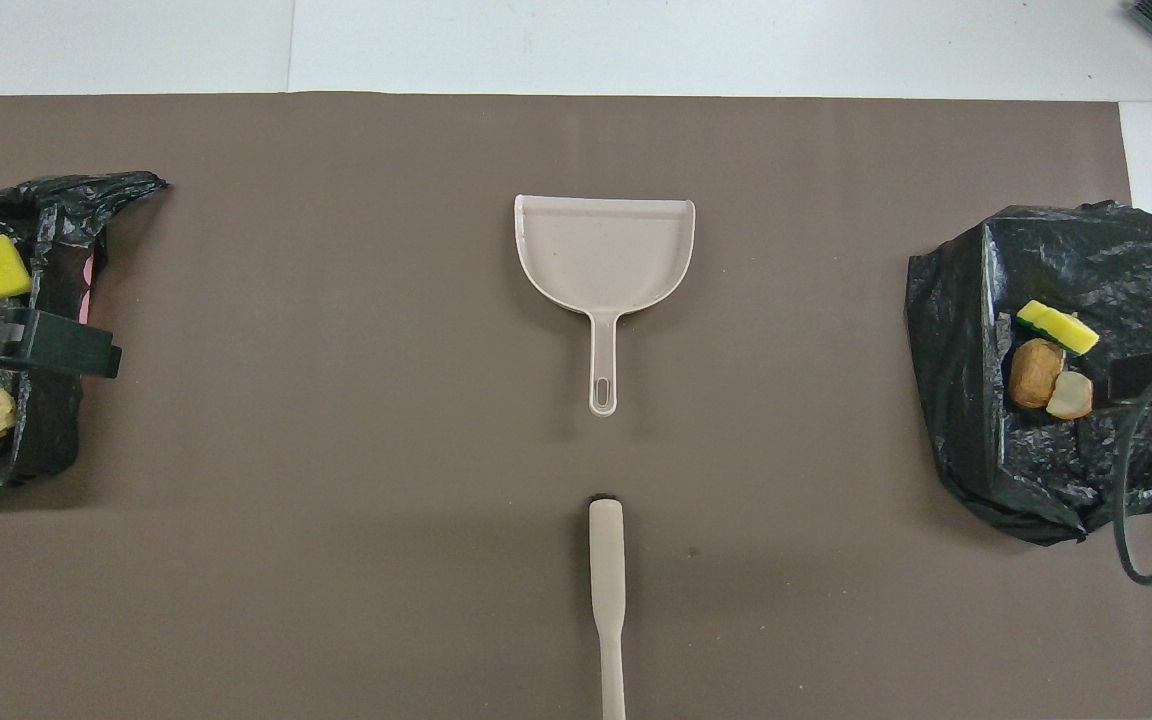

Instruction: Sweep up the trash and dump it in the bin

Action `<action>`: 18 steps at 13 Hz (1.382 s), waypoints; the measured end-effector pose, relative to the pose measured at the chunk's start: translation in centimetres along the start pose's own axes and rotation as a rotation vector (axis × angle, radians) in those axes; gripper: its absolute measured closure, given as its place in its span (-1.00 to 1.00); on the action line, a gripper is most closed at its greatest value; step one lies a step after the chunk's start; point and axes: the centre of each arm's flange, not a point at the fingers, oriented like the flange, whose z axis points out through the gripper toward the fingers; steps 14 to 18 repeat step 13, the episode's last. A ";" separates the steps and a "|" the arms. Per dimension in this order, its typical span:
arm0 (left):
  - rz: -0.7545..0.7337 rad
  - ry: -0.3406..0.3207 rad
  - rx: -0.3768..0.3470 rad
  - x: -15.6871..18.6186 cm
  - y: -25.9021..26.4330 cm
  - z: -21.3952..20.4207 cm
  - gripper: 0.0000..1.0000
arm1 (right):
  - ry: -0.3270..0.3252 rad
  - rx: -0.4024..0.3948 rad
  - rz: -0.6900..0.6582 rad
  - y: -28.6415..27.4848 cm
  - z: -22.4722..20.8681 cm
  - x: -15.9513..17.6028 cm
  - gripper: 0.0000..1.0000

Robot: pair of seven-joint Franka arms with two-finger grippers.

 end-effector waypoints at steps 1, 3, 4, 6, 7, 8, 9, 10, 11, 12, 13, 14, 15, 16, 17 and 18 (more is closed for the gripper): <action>-0.001 -0.001 0.000 0.0 0.0 0.0 -1.00 | 0.000 0.000 0.000 0.0 0.0 0.0 -1.00; -0.003 -0.002 0.000 -0.1 0.0 0.0 -1.00 | 0.000 0.000 0.000 0.0 0.0 0.0 -1.00; -0.007 -0.002 0.000 -0.2 -0.2 0.0 -1.00 | 0.000 0.000 0.000 0.0 0.0 0.0 -1.00; -0.016 -0.003 0.000 -0.2 -0.6 0.0 -1.00 | 0.000 0.000 0.000 0.0 0.0 0.0 -1.00; -0.019 -0.003 0.000 -0.2 -0.8 0.0 -1.00 | 0.000 0.000 0.000 0.0 0.0 0.0 -1.00; -0.022 -0.004 0.000 -0.2 -1.0 0.0 -1.00 | 0.000 0.000 0.000 0.0 0.0 0.0 -1.00; -0.024 -0.004 0.000 -0.2 -1.1 0.0 -1.00 | 0.000 0.000 0.000 0.0 0.0 0.0 -1.00; -0.024 -0.005 -0.001 -0.2 -1.1 0.1 -1.00 | 0.000 0.000 0.000 0.0 0.0 0.0 -1.00; -0.024 -0.005 -0.001 -0.2 -1.1 0.1 -1.00 | 0.000 0.000 0.000 0.0 0.0 0.0 -1.00; -0.024 -0.005 -0.001 -0.2 -1.1 0.1 -1.00 | 0.000 0.000 0.000 0.0 0.0 0.0 -1.00; -0.024 -0.005 -0.001 -0.2 -1.1 0.1 -1.00 | 0.000 0.000 0.000 0.0 0.0 0.0 -1.00; -0.024 -0.005 -0.001 -0.2 -1.1 0.1 -1.00 | 0.000 0.000 0.000 0.0 0.0 0.0 -1.00; -0.024 -0.005 -0.001 -0.2 -1.1 0.1 -1.00 | 0.000 0.000 0.000 0.0 0.0 0.0 -1.00; -0.024 -0.005 -0.001 -0.2 -1.1 0.1 -1.00 | 0.000 0.000 0.000 0.0 0.0 0.0 -1.00; -0.024 -0.005 -0.001 -0.2 -1.1 0.1 -1.00 | 0.000 0.000 0.000 0.0 0.0 0.0 -1.00; -0.024 -0.005 -0.001 -0.2 -1.1 0.1 -1.00 | 0.000 0.000 0.000 0.0 0.0 0.0 -1.00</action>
